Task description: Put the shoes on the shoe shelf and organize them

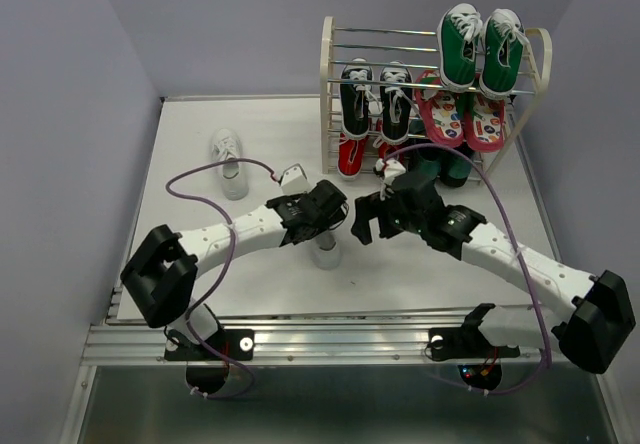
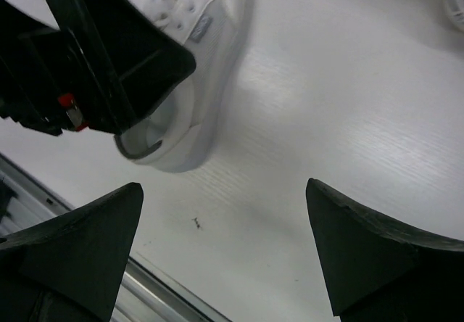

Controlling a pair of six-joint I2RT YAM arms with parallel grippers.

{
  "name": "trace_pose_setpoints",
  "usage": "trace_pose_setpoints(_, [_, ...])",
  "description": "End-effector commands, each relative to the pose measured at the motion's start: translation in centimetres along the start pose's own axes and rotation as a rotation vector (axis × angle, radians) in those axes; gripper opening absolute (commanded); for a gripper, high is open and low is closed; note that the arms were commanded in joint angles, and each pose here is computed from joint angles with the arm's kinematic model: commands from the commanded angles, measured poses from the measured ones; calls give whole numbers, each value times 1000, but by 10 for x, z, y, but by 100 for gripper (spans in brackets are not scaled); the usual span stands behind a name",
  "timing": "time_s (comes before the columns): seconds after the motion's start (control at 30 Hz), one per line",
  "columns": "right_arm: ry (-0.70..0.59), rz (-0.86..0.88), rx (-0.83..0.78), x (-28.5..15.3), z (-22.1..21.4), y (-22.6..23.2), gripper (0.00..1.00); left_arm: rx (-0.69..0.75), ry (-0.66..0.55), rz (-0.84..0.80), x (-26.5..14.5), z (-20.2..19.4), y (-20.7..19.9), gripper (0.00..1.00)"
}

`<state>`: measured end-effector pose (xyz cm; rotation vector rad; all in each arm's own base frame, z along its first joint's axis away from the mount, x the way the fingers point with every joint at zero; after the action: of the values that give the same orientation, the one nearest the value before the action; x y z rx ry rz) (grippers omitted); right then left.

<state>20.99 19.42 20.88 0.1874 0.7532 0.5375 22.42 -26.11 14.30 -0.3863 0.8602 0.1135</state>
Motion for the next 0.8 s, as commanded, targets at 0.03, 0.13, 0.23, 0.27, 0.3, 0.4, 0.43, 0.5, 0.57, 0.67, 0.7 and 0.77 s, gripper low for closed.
trace_pose_setpoints(0.03, [-54,-96,63,12,1,19,100,-38,-156,-27,-47,39,17,99])
trace_pose_setpoints(0.13, [-69,-135,126,24,-1,27,100,-78,-234,27,-58,59,45,99])
trace_pose_setpoints(0.23, [-43,-121,105,34,-9,45,100,-119,-267,79,-56,76,78,99])
trace_pose_setpoints(0.27, [-34,-87,42,33,-12,58,100,-130,-263,66,-56,77,86,99])
trace_pose_setpoints(0.3, [-13,-71,3,38,-16,62,100,-140,-268,92,-52,83,99,99])
trace_pose_setpoints(0.4, [33,13,-86,40,-23,82,100,-168,-273,93,-51,85,116,99])
trace_pose_setpoints(0.43, [51,18,-106,45,-27,85,100,-174,-280,101,-50,86,121,99])
trace_pose_setpoints(0.5, [65,37,-140,50,-30,94,100,-185,-294,103,-52,87,127,99])
trace_pose_setpoints(0.57, [73,28,-146,61,-33,95,100,-180,-299,97,-50,87,131,99])
trace_pose_setpoints(0.67, [71,-16,-132,74,-35,97,100,-165,-283,91,-46,87,132,99])
trace_pose_setpoints(0.7, [64,-37,-124,77,-35,96,100,-163,-280,95,-45,87,133,99])
trace_pose_setpoints(0.77, [53,-81,-113,83,-35,93,100,-156,-271,110,-42,87,135,99])
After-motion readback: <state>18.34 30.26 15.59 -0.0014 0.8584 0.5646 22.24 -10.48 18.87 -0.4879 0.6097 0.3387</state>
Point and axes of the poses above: each gripper's point midway between its finger pads, its own x axis out along the fingers, its own y axis along the line the jaws close on, z = x × y, the point moved 7 cm from there along -x, back along the fingers, and after that the axes turned 7 degrees about x, right-handed, at the moved point
